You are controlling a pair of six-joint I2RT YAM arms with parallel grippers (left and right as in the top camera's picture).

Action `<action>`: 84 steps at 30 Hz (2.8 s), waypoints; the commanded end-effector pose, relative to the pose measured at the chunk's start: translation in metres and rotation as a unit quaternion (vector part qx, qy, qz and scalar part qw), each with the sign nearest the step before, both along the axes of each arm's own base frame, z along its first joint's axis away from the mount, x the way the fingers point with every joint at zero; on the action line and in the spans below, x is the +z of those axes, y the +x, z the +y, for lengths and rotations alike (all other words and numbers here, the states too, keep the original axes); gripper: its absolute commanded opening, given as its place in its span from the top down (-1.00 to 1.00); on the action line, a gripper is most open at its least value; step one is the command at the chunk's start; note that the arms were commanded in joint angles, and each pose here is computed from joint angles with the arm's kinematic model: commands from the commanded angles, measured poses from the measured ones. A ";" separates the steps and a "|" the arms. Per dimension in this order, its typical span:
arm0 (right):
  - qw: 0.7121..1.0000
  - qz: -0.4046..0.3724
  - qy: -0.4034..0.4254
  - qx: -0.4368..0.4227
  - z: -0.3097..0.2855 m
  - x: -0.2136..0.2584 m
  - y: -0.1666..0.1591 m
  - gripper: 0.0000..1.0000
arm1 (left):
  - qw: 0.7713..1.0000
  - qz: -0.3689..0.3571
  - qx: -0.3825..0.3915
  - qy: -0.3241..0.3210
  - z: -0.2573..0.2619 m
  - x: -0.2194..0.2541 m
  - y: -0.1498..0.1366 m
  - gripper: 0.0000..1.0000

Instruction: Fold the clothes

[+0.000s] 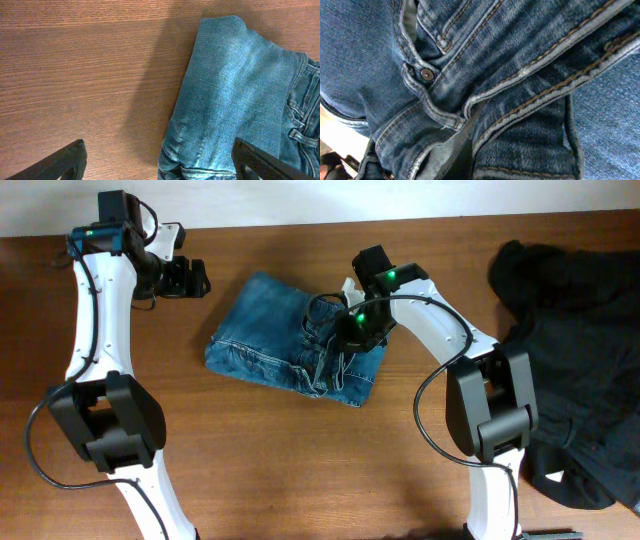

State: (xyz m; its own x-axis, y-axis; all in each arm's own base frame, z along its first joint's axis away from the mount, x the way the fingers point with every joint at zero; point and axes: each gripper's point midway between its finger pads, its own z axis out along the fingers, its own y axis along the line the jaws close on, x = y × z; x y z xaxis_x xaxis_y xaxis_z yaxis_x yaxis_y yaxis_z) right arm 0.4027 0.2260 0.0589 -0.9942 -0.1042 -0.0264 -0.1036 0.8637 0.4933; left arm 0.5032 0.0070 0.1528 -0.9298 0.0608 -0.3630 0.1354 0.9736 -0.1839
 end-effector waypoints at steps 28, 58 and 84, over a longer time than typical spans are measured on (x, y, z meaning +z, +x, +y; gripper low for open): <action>0.972 -0.006 -0.231 -0.035 -0.097 0.071 -0.020 -0.02 | 1.000 -0.004 0.002 -0.009 -0.002 0.004 0.002 -0.85; 0.997 -0.025 -0.045 -0.049 -0.035 0.035 -0.002 0.92 | 1.000 0.000 0.002 -0.009 -0.003 0.003 0.000 -0.85; 0.918 0.061 -0.363 -0.149 -0.202 0.041 -0.058 0.92 | 1.000 0.000 0.002 -0.009 -0.003 0.004 0.001 -0.85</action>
